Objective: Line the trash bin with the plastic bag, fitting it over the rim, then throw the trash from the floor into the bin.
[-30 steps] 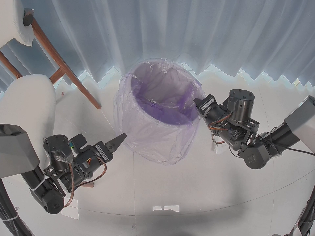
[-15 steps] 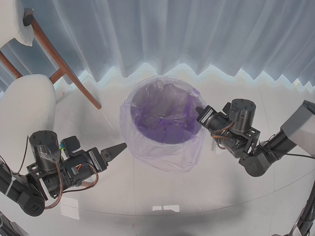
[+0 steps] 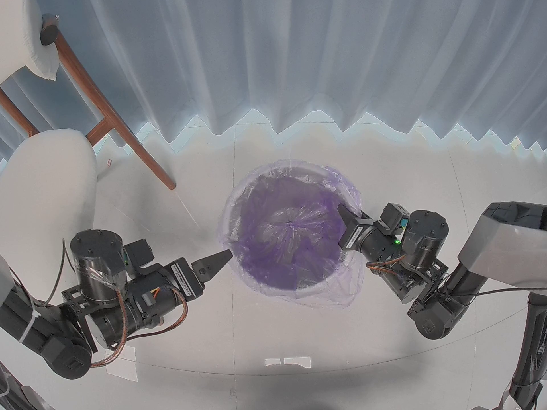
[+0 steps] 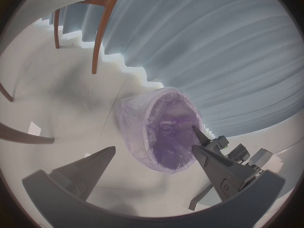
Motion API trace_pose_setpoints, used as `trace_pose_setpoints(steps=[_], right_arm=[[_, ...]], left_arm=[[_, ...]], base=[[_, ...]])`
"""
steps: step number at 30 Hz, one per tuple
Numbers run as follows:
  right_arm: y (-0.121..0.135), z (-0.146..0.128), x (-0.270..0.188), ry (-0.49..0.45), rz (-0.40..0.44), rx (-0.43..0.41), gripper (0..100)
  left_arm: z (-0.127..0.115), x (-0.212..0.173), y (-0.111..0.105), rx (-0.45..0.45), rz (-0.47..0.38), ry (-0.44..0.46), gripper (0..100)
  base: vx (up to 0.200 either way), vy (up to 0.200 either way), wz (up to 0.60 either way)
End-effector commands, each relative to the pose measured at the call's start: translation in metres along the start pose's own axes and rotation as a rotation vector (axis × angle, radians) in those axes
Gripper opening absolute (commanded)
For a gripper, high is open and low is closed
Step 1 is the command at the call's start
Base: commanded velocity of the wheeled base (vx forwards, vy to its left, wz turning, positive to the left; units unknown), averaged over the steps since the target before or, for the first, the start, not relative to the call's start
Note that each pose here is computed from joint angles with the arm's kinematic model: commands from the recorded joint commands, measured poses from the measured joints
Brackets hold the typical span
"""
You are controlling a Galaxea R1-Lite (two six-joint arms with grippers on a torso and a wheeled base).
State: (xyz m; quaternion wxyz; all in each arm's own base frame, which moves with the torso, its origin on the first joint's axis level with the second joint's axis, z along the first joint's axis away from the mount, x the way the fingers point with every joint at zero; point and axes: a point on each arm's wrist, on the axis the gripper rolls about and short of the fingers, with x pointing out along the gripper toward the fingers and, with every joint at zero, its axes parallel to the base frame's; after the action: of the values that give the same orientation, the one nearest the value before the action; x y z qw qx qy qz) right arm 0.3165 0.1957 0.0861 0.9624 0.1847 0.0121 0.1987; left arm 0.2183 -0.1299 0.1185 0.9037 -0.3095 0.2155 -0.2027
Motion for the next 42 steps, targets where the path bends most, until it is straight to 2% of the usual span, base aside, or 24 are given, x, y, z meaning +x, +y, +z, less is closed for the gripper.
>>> trace_pose_setpoints(steps=[1,6,13,26,27,42], right_arm=[[-0.004,-0.017,-0.003,0.051,-0.006,-0.034,0],[0.002,-0.019,-0.007,0.041,0.019,-0.037,0],[0.016,-0.017,-0.016,0.041,0.06,-0.047,0],[0.032,-0.022,-0.03,0.084,0.123,-0.051,0],[0.032,-0.022,-0.03,0.084,0.123,-0.051,0],[0.036,-0.024,-0.03,0.084,0.136,-0.067,0]], left_arm=[[-0.013,0.014,0.005,0.004,0.041,0.044,100],[-0.022,0.025,0.012,0.007,0.092,0.057,100],[-0.028,0.039,0.021,0.005,0.131,0.025,100],[-0.03,0.049,0.029,-0.002,0.122,-0.02,100],[-0.03,0.049,0.029,-0.002,0.122,-0.02,0],[-0.034,0.051,0.029,0.002,0.122,-0.012,0]], base=[[0.0,0.0,0.0],[0.0,0.0,0.0],[0.0,0.0,0.0],[0.0,0.0,0.0],[0.0,0.0,0.0],[0.0,0.0,0.0]])
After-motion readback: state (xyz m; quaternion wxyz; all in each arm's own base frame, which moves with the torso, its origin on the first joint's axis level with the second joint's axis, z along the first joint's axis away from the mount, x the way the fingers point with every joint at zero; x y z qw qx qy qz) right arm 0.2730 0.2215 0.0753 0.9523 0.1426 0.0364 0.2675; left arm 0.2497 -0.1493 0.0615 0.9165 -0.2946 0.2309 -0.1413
